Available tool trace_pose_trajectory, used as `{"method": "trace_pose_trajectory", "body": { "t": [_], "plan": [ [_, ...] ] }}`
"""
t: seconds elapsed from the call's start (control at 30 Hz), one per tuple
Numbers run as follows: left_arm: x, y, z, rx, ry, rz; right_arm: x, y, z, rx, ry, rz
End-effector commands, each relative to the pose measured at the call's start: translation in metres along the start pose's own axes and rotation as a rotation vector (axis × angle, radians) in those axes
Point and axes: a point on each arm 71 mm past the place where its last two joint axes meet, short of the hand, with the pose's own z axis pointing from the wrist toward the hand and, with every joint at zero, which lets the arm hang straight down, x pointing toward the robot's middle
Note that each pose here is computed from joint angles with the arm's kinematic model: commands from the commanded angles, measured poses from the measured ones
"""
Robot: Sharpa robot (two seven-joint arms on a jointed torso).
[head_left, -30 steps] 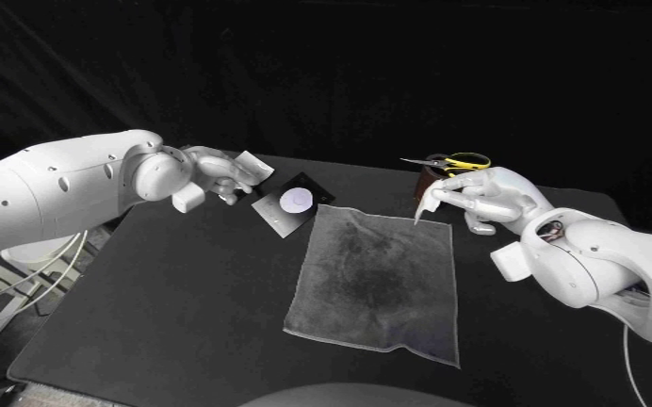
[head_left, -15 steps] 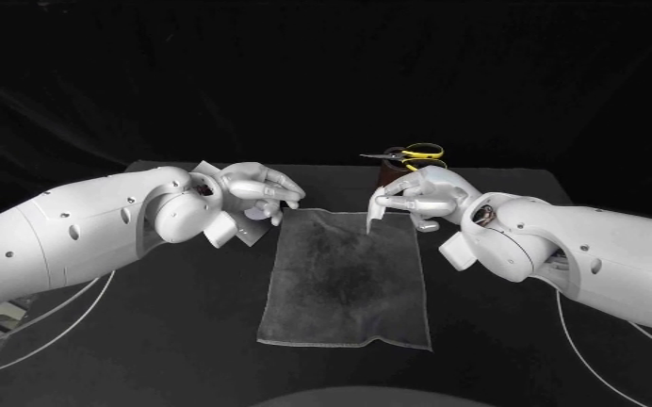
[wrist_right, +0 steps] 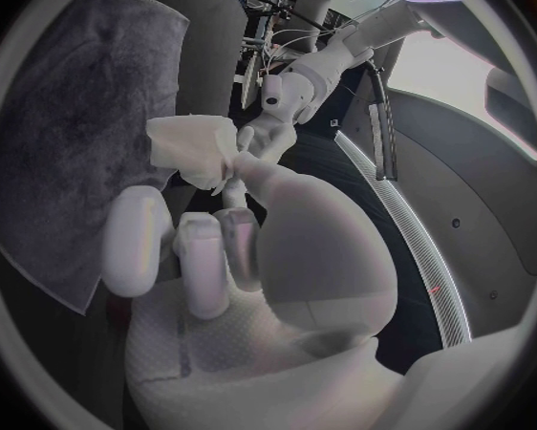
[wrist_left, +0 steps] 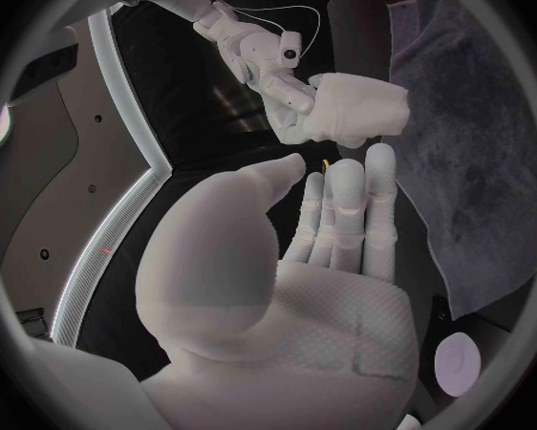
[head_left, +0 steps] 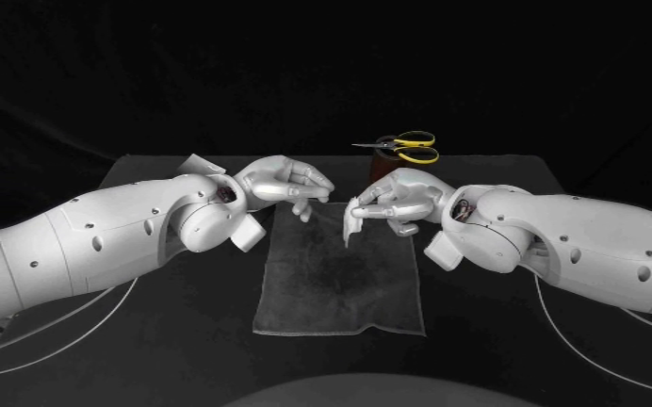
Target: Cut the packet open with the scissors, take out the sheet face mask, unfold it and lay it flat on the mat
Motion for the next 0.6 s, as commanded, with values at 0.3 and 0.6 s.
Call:
{"method": "trace_pose_trajectory", "body": {
  "t": [0.3,0.6],
  "plan": [
    [0.0167,0.0085,0.012,0.015,0.04,-0.053,0.021,0.009,-0.004,-0.087,0.19,-0.045],
    [0.0213,0.0274,0.0201,-0.096,0.068,-0.253,0.028,0.015,-0.007,-0.124,0.232,-0.044]
  ]
}}
